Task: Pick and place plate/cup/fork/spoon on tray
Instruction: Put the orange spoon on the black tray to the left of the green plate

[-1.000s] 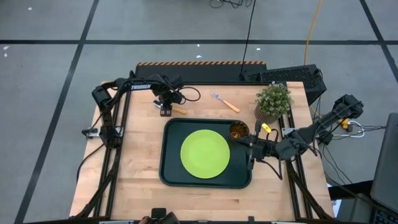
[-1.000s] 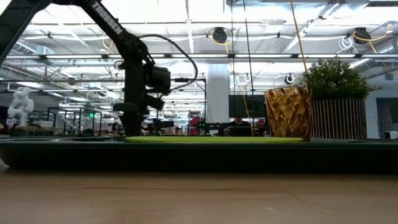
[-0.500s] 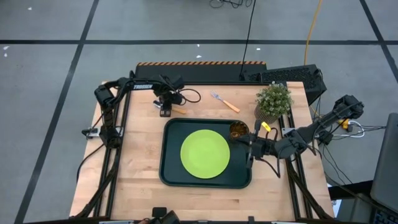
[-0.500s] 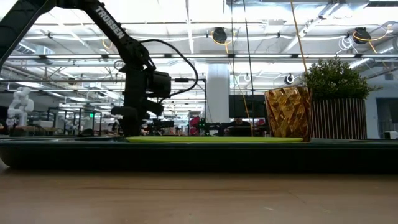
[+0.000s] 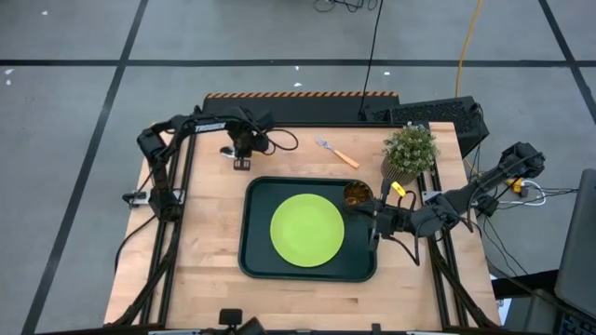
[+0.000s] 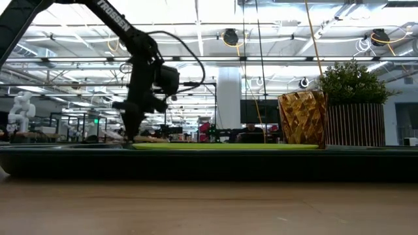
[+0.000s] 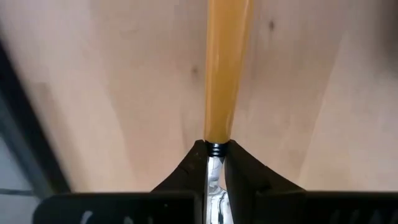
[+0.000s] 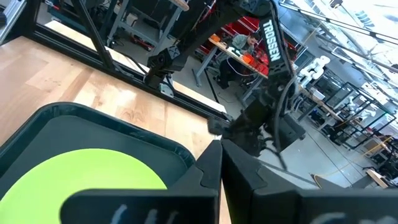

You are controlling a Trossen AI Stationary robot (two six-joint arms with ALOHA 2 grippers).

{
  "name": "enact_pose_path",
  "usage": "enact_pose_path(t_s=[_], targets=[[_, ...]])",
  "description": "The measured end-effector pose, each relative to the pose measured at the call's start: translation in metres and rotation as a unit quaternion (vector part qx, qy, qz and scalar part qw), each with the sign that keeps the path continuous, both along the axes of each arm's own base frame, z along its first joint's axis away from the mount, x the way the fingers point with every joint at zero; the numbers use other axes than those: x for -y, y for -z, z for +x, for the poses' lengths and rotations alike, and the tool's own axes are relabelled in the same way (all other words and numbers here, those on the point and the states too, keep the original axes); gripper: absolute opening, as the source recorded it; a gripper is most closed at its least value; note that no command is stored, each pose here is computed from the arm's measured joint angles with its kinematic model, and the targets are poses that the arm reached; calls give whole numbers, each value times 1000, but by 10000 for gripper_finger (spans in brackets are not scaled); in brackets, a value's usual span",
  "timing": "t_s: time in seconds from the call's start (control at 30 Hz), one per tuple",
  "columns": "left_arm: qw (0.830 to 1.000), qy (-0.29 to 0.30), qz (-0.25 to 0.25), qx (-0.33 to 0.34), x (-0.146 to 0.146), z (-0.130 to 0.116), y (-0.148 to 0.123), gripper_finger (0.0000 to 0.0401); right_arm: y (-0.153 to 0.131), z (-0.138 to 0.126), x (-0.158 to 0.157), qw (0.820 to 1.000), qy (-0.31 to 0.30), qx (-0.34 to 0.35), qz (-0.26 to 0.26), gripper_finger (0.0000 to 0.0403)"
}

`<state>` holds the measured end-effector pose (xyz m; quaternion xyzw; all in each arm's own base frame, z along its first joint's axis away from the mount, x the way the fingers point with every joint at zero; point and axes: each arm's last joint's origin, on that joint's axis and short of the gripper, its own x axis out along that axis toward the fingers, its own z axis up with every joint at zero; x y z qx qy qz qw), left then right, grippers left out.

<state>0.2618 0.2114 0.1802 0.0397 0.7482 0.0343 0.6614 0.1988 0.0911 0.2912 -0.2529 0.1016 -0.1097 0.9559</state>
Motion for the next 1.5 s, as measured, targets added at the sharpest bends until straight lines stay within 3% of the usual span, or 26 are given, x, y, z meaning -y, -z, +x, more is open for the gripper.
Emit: enact_pose_path(t_s=[0.17,0.33,0.5,0.7,0.97,1.13,1.33,1.5], targets=[[1000,18,-8,4,16,10,-37,29,1,0,0,1000,1,-2,2,0],[994,103,-41,1,66,25,-61,29,5,-1,0,1000,4,-17,6,0],[970,239,-47,-9,124,38,-71,29,5,-1,1,1000,6,-17,14,0],[945,323,-40,2,183,50,-74,29,5,-1,1,1000,7,-14,22,0],[885,464,-44,-9,239,50,-74,29,4,-1,1,999,9,-9,32,0],[861,507,-40,1,253,51,-72,29,4,-1,1,999,9,-8,32,0],[789,612,-51,-23,264,46,-58,30,4,-1,1,999,9,-9,31,0],[772,631,-64,-43,264,38,-35,30,4,-1,1,1000,8,-11,24,0]])
